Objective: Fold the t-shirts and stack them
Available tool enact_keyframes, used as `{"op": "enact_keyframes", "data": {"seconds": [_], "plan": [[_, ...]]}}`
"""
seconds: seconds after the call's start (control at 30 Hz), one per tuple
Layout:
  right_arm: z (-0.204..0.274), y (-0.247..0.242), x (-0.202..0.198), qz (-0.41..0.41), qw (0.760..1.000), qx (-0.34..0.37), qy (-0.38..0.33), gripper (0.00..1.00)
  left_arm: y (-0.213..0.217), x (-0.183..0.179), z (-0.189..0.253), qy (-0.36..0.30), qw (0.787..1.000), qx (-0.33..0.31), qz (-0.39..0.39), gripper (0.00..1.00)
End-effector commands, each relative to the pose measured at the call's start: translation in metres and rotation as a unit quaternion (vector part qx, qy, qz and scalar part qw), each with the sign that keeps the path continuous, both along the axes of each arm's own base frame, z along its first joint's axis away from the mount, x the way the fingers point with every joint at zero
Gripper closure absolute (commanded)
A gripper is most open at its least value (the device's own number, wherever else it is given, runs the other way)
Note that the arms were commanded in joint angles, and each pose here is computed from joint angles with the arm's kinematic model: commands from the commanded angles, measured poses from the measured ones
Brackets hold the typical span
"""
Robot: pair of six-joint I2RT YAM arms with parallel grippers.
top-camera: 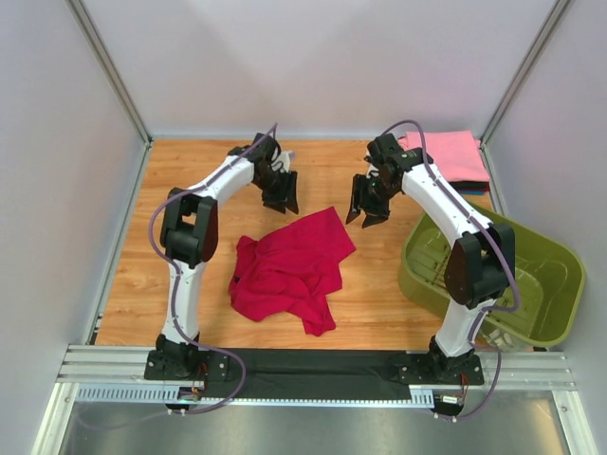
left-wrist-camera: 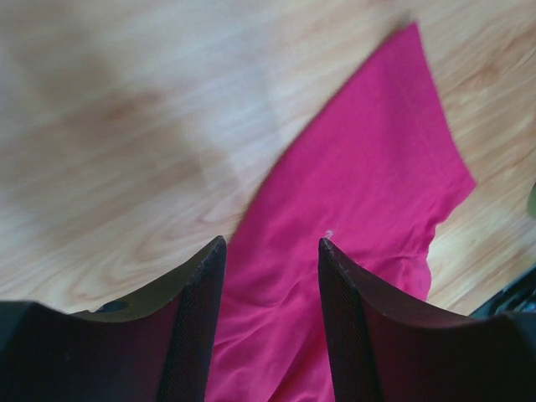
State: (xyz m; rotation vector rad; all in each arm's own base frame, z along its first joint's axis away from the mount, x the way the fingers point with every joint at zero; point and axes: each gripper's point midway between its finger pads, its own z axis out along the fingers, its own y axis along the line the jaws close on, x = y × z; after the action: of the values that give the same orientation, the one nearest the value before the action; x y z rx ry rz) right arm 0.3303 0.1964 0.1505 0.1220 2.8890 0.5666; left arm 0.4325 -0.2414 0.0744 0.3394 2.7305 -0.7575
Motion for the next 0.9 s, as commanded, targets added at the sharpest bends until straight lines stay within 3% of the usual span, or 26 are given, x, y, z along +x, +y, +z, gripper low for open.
{"op": "enact_keyframes", "data": {"seconds": [0.0, 0.13, 0.23, 0.27, 0.3, 0.37, 0.43, 0.57, 0.6, 0.63, 0.67, 0.73, 0.87], "plan": [[0.019, 0.005, 0.004, -0.001, 0.999, 0.019, -0.03, 0.51, -0.023, -0.023, -0.012, 0.016, 0.998, -0.012, -0.052, 0.45], [0.025, 0.002, -0.001, -0.001, 0.999, 0.019, -0.033, 0.51, -0.019, -0.051, -0.034, 0.051, 0.997, 0.013, -0.063, 0.46], [0.026, 0.0, -0.007, -0.004, 0.999, 0.02, -0.035, 0.51, -0.01, -0.068, -0.045, 0.067, 0.995, 0.028, -0.063, 0.54], [0.027, -0.002, -0.011, -0.007, 0.999, 0.021, -0.036, 0.51, -0.007, -0.069, -0.041, 0.06, 0.996, 0.035, -0.06, 0.72], [0.027, -0.002, -0.013, -0.007, 0.999, 0.021, -0.037, 0.5, -0.002, -0.072, -0.041, 0.058, 0.996, 0.043, -0.057, 0.81], [0.03, -0.003, -0.017, -0.009, 0.999, 0.024, -0.04, 0.51, 0.016, -0.077, -0.033, 0.045, 0.995, 0.083, -0.036, 0.94], [0.026, -0.004, -0.025, -0.008, 0.999, 0.023, -0.033, 0.51, 0.032, -0.082, -0.023, 0.041, 0.992, 0.119, 0.0, 1.0], [0.026, -0.003, -0.039, 0.001, 0.999, 0.023, -0.032, 0.51, 0.082, -0.111, 0.003, 0.055, 0.971, 0.211, 0.098, 0.99], [0.025, -0.002, -0.041, 0.002, 0.999, 0.022, -0.03, 0.51, 0.085, -0.117, 0.003, 0.062, 0.969, 0.213, 0.106, 0.95], [0.024, -0.002, -0.043, 0.003, 0.999, 0.022, -0.028, 0.51, 0.086, -0.122, 0.003, 0.07, 0.968, 0.213, 0.118, 0.76], [0.024, -0.002, -0.045, 0.003, 0.999, 0.023, -0.026, 0.51, 0.089, -0.126, 0.004, 0.074, 0.965, 0.218, 0.122, 0.66], [0.025, 0.001, -0.047, 0.005, 0.999, 0.025, -0.026, 0.51, 0.095, -0.127, 0.002, 0.077, 0.963, 0.224, 0.131, 0.53], [0.031, 0.006, -0.046, 0.01, 0.999, 0.029, -0.031, 0.51, 0.106, -0.092, 0.013, 0.058, 0.968, 0.189, 0.152, 0.5]]}}
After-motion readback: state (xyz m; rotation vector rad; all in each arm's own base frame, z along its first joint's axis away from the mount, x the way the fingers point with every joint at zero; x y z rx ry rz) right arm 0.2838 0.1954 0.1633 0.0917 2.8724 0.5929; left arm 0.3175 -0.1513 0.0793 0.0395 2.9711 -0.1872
